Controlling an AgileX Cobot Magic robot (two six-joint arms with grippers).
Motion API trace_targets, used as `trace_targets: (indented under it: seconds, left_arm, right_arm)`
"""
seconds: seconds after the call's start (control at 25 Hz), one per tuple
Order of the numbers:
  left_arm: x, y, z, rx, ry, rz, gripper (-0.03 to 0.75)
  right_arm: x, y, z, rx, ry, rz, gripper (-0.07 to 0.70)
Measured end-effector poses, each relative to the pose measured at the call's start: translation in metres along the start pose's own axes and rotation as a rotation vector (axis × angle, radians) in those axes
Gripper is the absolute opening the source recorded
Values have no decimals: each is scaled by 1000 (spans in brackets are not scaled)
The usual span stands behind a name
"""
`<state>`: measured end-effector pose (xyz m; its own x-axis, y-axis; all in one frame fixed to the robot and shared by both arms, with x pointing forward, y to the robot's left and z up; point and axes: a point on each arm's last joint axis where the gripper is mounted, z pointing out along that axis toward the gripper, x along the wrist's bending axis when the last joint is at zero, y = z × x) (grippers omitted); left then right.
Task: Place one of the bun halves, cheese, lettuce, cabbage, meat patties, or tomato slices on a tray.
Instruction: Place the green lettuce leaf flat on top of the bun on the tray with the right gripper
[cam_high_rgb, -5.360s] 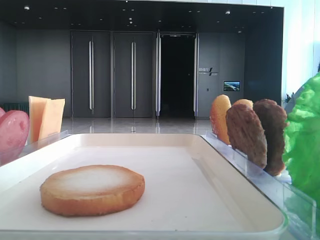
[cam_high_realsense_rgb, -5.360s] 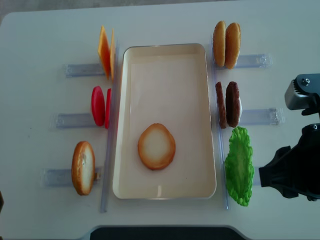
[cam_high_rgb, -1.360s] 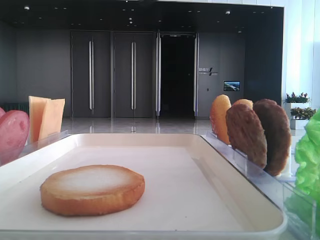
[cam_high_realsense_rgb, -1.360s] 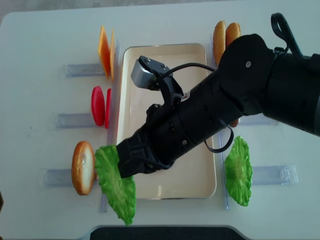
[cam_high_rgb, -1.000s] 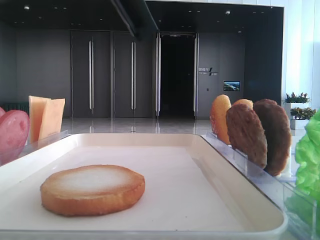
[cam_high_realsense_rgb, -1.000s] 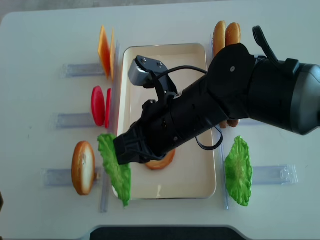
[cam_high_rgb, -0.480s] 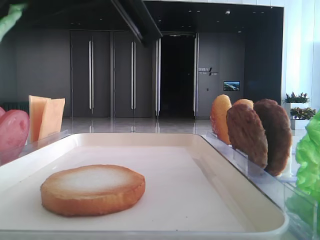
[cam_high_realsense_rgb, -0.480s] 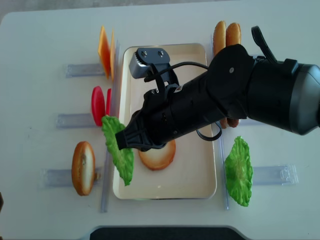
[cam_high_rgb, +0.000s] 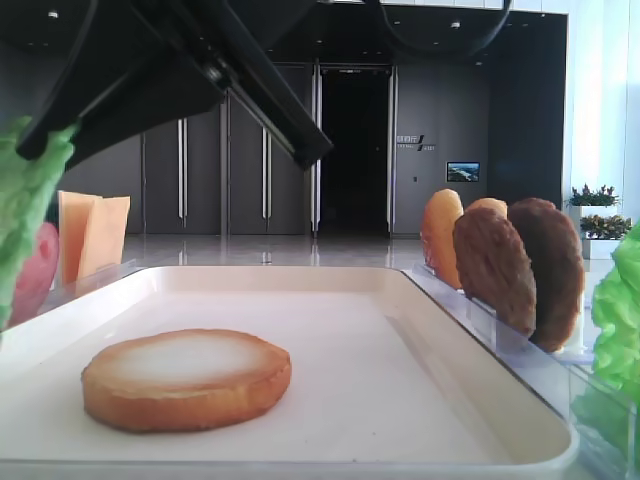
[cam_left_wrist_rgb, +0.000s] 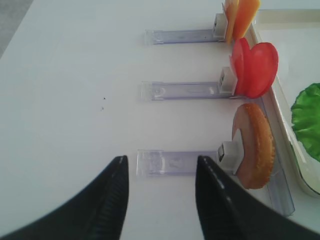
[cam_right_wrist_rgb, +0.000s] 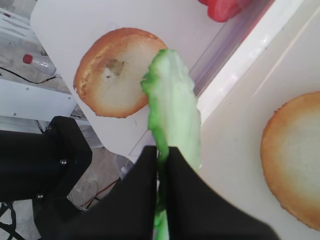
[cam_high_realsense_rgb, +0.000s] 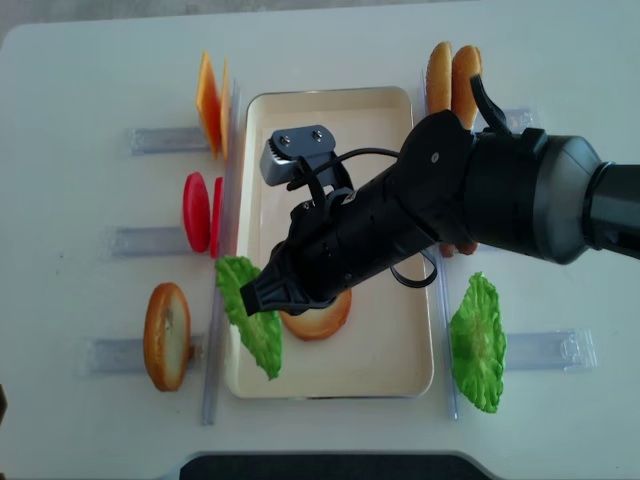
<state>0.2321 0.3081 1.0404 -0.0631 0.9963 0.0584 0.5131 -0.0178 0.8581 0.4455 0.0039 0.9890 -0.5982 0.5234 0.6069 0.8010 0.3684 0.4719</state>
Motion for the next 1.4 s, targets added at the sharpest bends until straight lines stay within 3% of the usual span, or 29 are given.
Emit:
trace_targets:
  seconds: [0.44,1.4]
  left_arm:
    - [0,0,0,0,0,0,337]
    - [0,0,0,0,0,0,335]
  right_arm:
    - [-22,7,-11,2,-48,-17,15]
    - [-28,4,-12,48,-111,-130,14]
